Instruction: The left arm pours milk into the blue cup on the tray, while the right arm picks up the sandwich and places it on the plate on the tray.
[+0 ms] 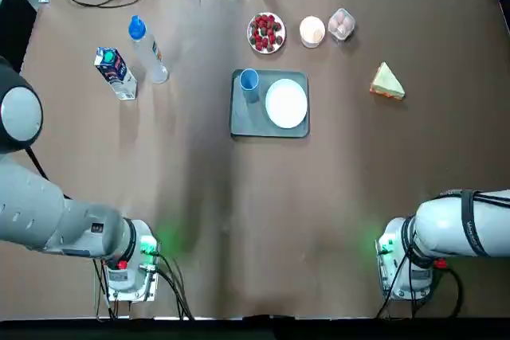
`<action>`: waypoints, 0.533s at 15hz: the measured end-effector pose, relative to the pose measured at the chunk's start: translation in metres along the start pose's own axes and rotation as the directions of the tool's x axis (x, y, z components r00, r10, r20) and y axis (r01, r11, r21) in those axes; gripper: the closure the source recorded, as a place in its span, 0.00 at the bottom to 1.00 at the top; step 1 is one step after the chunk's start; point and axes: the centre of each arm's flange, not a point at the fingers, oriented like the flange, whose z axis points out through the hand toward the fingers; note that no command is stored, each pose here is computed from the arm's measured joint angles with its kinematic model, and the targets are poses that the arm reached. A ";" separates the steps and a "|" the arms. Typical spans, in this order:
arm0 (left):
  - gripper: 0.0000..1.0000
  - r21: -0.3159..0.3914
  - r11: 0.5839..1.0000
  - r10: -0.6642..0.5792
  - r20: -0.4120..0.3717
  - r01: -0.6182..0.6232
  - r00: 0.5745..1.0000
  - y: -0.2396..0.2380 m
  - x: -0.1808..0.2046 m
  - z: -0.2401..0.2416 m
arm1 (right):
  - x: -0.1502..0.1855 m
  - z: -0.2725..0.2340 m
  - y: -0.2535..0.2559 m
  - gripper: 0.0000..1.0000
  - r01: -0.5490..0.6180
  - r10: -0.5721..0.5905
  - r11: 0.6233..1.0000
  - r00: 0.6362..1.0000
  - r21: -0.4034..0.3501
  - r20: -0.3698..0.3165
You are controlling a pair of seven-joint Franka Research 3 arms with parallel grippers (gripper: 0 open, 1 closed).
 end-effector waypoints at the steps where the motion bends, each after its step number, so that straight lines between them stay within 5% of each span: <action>1: 0.00 0.000 1.000 -0.001 0.004 0.001 1.000 -0.001 0.001 0.003 | -0.002 0.004 -0.001 0.00 0.019 -0.019 1.000 0.999 0.002 0.027; 4: 0.00 0.002 1.000 0.016 0.011 -0.016 1.000 -0.022 0.005 0.007 | 0.005 0.039 -0.010 0.00 0.099 -0.100 0.995 0.987 0.019 0.123; 8: 0.00 -0.006 0.957 0.289 0.001 -0.289 0.957 -0.096 0.002 0.003 | 0.052 0.138 -0.011 0.00 0.121 -0.127 0.992 0.958 0.039 0.258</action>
